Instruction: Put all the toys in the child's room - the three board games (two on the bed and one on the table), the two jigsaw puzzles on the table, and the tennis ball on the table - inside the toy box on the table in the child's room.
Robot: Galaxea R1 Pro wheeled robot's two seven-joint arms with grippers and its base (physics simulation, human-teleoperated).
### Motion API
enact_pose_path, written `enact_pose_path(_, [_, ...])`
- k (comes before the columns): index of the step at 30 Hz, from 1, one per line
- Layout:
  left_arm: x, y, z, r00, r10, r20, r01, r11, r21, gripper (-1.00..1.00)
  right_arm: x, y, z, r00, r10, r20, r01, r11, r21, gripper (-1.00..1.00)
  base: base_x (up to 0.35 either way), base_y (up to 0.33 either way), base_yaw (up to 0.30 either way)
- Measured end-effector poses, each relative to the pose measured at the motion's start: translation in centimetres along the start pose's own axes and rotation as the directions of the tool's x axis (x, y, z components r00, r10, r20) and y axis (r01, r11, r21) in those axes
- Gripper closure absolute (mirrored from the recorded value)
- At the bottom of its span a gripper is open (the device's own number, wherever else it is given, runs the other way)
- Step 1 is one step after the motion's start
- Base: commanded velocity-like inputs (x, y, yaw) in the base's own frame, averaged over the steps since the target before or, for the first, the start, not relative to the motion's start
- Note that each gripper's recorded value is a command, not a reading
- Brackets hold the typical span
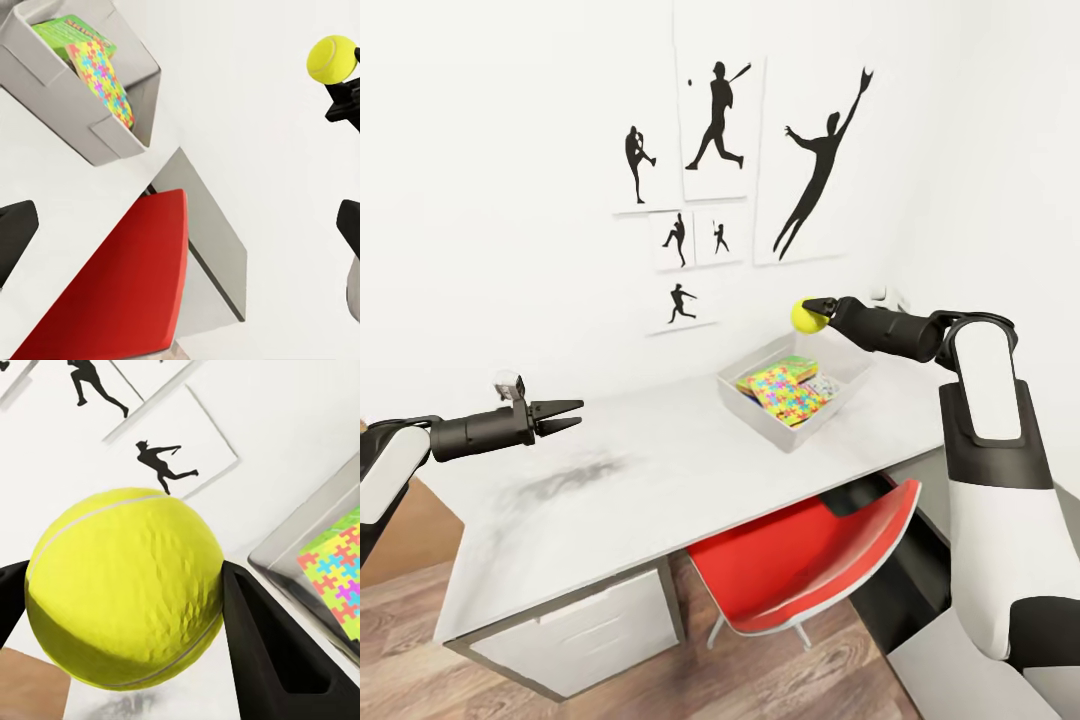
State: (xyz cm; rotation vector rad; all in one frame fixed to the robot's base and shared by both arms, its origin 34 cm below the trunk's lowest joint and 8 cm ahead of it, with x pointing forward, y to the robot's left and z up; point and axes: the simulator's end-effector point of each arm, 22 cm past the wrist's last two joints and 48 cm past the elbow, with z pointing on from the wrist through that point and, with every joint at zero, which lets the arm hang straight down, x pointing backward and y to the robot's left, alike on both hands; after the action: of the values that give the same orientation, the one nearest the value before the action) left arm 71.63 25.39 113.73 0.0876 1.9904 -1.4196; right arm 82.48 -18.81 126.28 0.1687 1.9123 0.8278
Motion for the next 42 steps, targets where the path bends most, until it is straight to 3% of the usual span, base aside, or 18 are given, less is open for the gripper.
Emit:
enact_pose_path(17, [-0.6,-2.8,-0.1,0.998,0.056,0.003,-0.056,0.998,0.025,-1.00,-1.1,1.4,-1.2,1.000,-0.013,0.022,0.013,1.000,-0.013,1.00,0.123,-0.104,0.070])
enact_pose_path(42, [-1.2,-5.1,-0.7,0.996,0.091,0.020,-0.092,0.995,0.040,-1.00,-2.6,3.3,-3.0,0.998,-0.032,0.052,0.033,0.999,-0.028,1.00,0.070,-0.083,0.070])
